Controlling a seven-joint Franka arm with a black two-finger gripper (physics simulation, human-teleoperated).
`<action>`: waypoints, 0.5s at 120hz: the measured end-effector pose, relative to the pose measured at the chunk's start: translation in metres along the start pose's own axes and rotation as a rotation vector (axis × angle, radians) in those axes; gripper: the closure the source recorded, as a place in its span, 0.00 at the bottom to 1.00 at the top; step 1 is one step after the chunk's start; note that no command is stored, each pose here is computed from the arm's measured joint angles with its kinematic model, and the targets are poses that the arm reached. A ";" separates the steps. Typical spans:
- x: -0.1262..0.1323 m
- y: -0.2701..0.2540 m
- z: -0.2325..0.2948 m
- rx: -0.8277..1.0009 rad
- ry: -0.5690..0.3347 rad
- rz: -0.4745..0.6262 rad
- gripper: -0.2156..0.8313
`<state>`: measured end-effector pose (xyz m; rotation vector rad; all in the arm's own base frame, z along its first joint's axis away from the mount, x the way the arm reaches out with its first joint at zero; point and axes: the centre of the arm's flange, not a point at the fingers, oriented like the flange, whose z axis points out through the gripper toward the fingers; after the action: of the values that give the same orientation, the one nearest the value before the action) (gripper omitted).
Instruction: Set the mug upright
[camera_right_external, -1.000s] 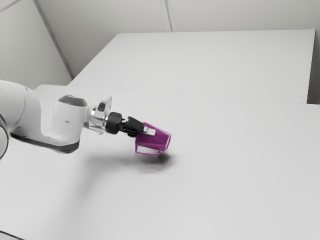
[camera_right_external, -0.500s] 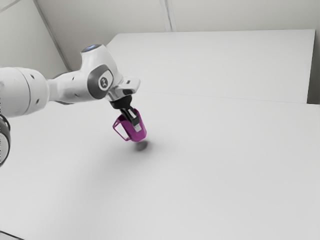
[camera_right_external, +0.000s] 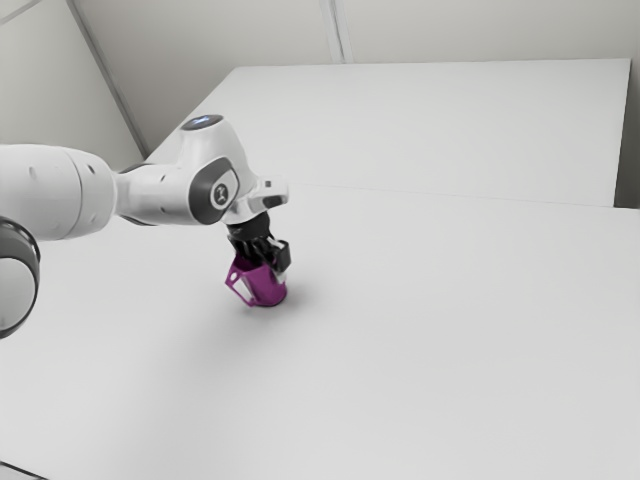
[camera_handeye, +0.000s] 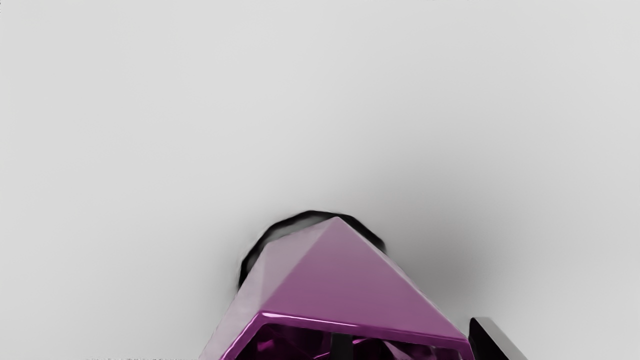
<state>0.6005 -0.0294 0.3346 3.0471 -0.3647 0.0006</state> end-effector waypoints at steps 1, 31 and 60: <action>0.000 0.000 0.000 0.001 0.000 -0.003 0.59; -0.003 0.010 -0.050 0.011 0.030 -0.087 0.33; -0.008 0.062 -0.254 0.012 0.168 -0.072 0.24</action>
<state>0.5805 -0.0692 0.5922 3.0412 -0.2434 0.2536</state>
